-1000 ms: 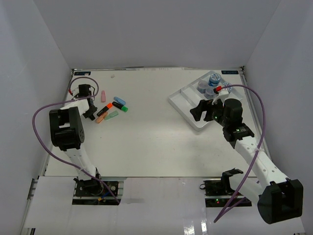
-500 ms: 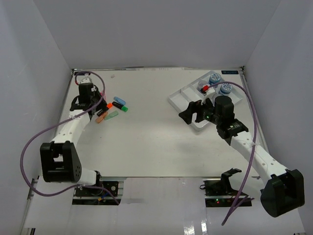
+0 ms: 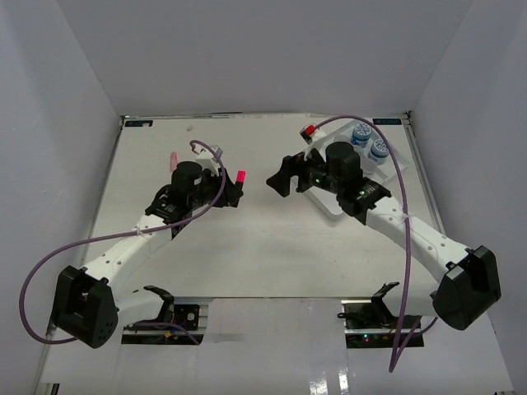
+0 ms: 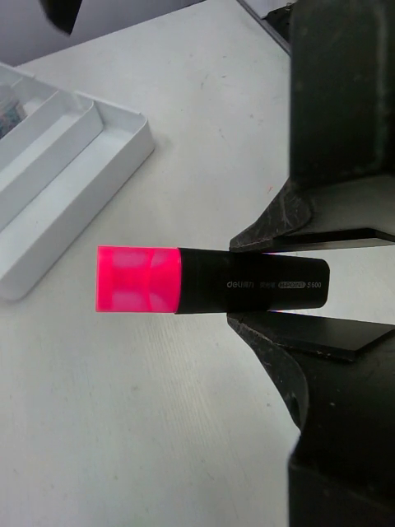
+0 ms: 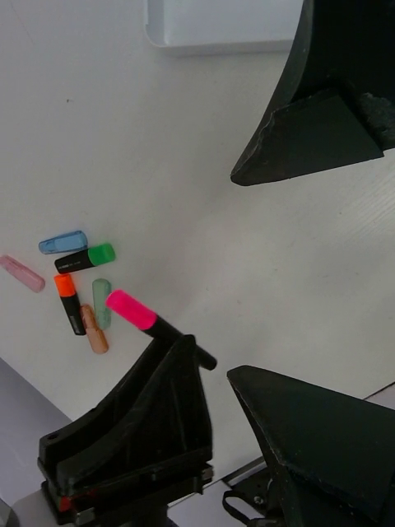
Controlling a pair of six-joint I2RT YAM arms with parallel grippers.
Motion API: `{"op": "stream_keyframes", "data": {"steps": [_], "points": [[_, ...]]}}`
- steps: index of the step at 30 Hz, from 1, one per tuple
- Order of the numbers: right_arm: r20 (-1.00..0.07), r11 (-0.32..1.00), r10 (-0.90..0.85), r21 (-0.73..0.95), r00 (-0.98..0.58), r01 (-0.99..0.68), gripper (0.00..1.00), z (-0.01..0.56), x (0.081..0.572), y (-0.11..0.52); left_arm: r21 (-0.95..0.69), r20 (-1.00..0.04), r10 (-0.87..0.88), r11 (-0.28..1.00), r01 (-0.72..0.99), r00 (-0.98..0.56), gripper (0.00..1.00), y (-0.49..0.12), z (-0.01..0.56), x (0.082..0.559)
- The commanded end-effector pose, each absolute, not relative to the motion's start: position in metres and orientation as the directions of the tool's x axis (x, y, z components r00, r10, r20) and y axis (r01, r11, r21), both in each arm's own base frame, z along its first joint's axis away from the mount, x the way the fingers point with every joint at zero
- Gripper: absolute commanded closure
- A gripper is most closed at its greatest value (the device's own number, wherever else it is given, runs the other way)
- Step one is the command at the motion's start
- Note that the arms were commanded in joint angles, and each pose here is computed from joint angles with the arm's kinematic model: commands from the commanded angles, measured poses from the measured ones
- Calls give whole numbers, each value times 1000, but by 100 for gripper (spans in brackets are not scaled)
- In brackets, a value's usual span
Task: Sort the stationery into containers
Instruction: Pick up the pen from the center of the board.
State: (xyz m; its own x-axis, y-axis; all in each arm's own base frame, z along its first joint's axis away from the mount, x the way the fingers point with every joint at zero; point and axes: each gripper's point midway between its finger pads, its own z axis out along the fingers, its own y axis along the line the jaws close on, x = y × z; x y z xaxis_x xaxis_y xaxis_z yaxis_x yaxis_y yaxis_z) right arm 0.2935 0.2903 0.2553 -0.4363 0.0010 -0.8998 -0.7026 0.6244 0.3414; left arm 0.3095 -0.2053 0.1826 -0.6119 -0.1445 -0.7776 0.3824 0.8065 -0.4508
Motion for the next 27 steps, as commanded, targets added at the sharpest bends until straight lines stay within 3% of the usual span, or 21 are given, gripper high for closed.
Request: {"op": "stream_keyframes", "data": {"steps": [1,5,7,15,27], "points": [[-897,643,46,362,-439,-674,3,275,303,312,-430,-845,-136,747,507,-517,81,-228,211,303],[-881,647,64,394,-469,-653,0,278,307,332,-430,-859,-139,719,546,-493,81,-242,215,297],[-868,649,77,417,-490,-636,6,275,307,340,-429,-863,-143,714,553,-485,81,-247,214,295],[-831,679,68,443,-552,-585,13,257,309,354,-423,-882,-170,699,577,-440,81,-254,222,295],[-792,653,63,493,-608,-575,42,238,303,372,-420,-886,-177,696,582,-429,80,-260,217,296]]}}
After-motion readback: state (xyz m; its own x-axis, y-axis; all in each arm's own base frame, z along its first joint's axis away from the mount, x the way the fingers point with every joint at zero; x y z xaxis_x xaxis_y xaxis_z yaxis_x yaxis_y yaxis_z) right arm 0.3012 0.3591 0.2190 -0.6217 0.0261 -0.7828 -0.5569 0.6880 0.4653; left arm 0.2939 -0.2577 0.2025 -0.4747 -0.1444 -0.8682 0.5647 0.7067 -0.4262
